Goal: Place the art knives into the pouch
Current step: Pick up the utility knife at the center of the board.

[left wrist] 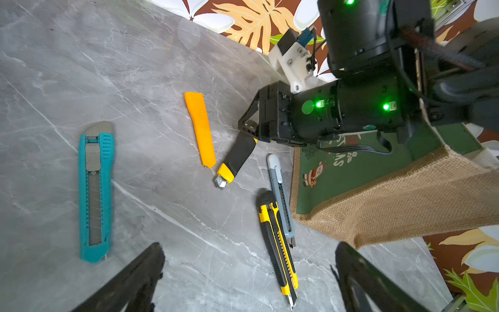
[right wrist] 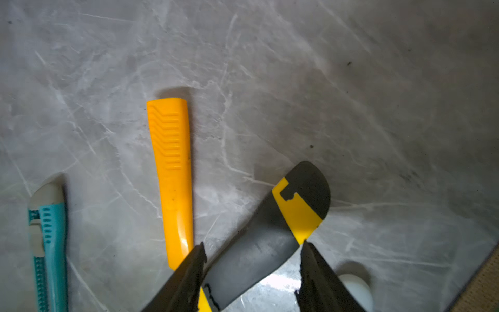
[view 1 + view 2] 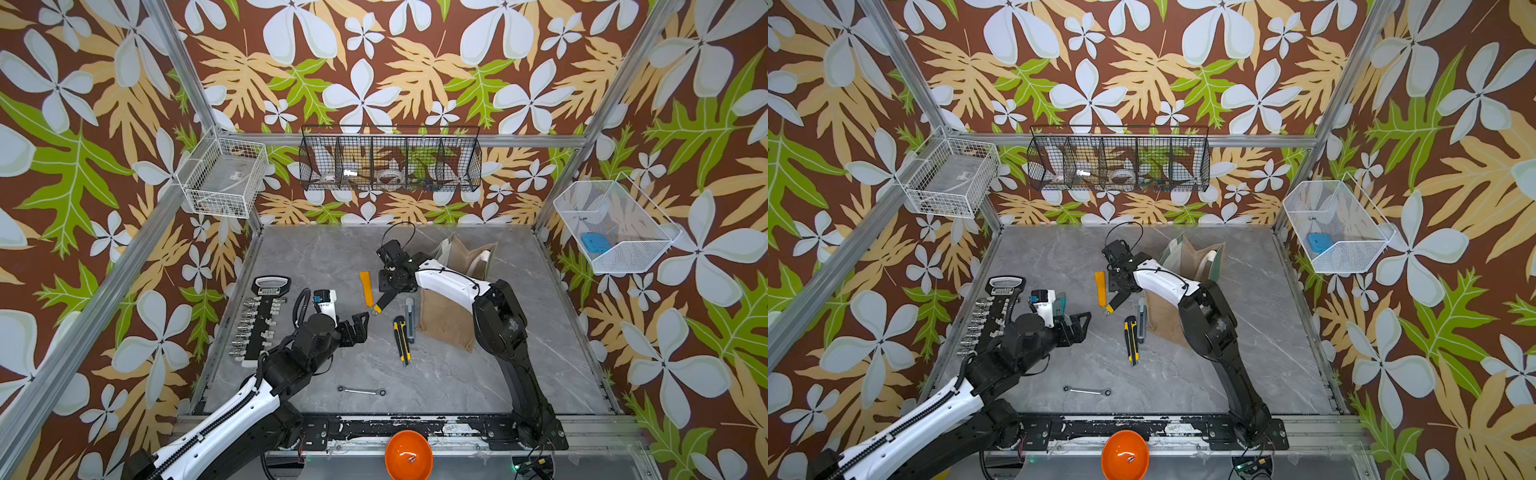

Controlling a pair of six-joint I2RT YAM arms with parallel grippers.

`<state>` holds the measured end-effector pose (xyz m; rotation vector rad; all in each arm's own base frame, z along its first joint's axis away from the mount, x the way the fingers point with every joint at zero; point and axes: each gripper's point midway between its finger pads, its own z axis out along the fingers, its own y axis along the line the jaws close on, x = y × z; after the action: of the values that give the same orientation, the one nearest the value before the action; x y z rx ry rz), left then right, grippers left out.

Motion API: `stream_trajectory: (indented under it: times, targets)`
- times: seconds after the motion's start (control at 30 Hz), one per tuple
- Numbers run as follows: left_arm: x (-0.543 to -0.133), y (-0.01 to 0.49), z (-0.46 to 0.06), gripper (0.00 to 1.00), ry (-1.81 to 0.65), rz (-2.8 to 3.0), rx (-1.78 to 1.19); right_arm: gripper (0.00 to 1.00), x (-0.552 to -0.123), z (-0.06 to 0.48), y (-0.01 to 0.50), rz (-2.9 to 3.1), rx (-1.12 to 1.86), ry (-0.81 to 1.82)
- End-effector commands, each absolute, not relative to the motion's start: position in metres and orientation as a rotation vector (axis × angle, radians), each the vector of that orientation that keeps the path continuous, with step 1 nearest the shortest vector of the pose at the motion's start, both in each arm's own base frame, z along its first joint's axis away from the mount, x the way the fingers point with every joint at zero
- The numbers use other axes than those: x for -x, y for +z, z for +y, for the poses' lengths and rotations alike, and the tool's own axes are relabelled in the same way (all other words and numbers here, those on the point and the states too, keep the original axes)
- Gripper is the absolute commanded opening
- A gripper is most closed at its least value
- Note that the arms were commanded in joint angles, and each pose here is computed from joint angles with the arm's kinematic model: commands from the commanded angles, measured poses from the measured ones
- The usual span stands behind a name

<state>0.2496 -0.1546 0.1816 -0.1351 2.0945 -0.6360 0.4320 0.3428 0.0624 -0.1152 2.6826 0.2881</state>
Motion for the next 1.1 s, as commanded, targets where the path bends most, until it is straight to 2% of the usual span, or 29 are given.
stream_trajectory:
  times: [0.0, 0.37, 0.87, 1.07]
  targets:
    - [-0.25, 0.186, -0.159, 1.0, -0.67, 2.079, 0.123, 0.58, -0.433, 0.34, 0.053, 2.691, 0.069, 0.265]
    - [-0.255, 0.177, -0.167, 1.0, -0.642, 2.119, 0.067, 0.54, -0.44, 0.339, 0.031, 2.709, 0.084, 0.196]
    - [-0.26, 0.179, -0.168, 1.0, -0.593, 2.13, 0.036, 0.55, -0.448, 0.326, 0.018, 2.701, 0.129, 0.034]
    - [-0.259, 0.168, -0.161, 1.0, -0.557, 2.157, 0.072, 0.45, -0.446, 0.323, 0.018, 2.702, 0.199, 0.001]
